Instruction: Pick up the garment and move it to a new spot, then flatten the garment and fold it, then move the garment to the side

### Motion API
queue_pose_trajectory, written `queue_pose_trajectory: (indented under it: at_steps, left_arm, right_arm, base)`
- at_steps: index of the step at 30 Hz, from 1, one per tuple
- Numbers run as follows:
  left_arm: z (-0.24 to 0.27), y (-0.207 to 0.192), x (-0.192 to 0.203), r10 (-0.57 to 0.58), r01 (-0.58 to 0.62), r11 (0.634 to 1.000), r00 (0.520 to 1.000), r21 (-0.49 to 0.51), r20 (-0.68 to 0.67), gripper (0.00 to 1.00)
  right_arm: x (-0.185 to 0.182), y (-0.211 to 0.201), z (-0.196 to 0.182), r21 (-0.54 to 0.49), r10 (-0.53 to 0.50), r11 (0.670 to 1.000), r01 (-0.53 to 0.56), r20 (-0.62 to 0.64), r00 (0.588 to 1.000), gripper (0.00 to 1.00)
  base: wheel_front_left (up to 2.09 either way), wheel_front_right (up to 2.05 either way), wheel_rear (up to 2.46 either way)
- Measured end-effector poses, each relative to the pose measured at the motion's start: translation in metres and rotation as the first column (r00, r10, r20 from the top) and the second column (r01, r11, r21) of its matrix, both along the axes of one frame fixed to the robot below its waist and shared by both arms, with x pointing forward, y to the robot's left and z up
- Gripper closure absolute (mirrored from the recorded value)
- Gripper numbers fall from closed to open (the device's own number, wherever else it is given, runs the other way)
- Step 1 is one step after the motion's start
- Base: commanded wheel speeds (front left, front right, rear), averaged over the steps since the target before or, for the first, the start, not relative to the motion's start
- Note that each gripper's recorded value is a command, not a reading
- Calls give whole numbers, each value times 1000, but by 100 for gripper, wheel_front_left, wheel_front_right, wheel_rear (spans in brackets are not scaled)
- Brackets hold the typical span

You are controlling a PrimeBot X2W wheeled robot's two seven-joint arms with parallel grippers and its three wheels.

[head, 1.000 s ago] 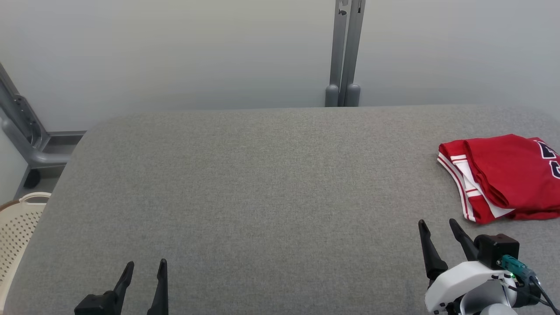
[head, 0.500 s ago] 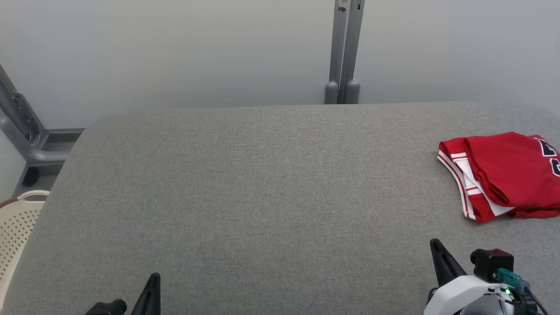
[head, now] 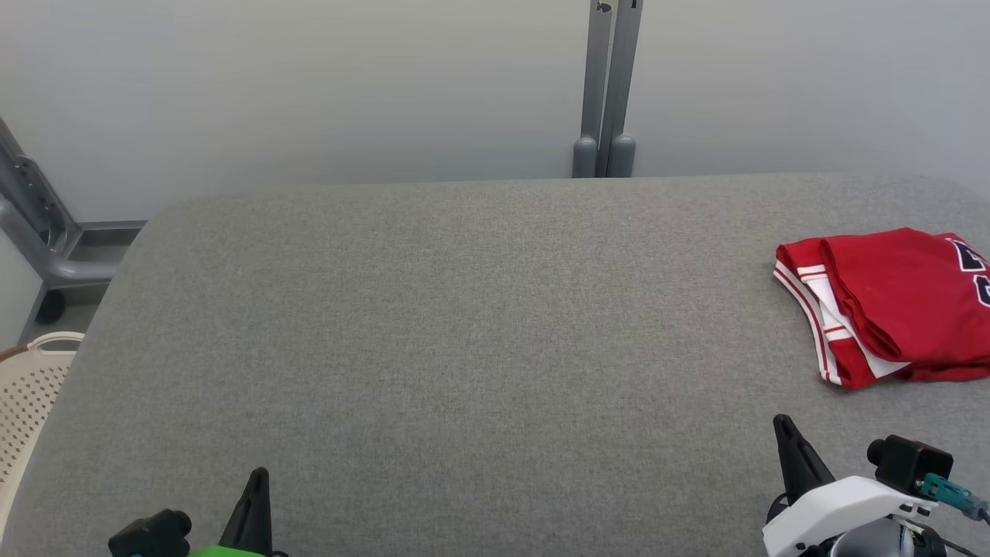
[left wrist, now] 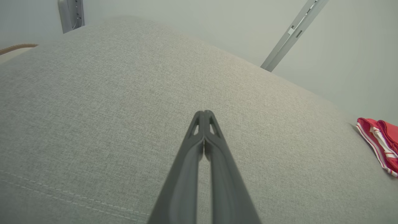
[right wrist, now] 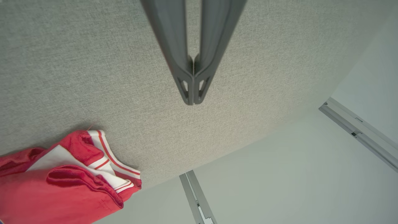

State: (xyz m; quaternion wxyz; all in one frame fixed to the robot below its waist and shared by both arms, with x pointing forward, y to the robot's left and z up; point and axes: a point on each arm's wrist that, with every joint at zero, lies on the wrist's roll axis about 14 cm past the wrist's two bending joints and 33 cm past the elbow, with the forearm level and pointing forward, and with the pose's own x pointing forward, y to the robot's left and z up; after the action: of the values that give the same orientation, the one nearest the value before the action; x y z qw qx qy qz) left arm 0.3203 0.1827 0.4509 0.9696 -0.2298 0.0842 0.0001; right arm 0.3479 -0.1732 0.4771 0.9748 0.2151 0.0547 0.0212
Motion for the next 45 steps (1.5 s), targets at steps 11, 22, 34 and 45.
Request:
queue_pose_trajectory:
  at_steps: [11, 22, 34, 45]
  left_arm:
    - [5, 3, 12, 39, -41, 986, 999, -162, -17, 100]
    - [10, 4, 21, 60, -67, 953, 998, -295, -30, 100]
    - [17, 4, 32, 71, -80, 893, 997, -444, -36, 100]
    - [22, 4, 40, 81, -87, 831, 996, -549, -35, 100]
  right_arm:
    - [3, -6, 4, 173, -39, 984, 39, -1, 999, 100]
    - [6, -11, 8, 313, -69, 948, 66, 1, 998, 100]
    - [8, -16, 11, 461, -100, 883, 91, -5, 995, 100]
    - [11, -21, 14, 567, -119, 817, 103, -9, 993, 100]
  base:
    - [0, 0, 0]
    - [0, 0, 0]
    - [0, 0, 0]
    - [0, 0, 0]
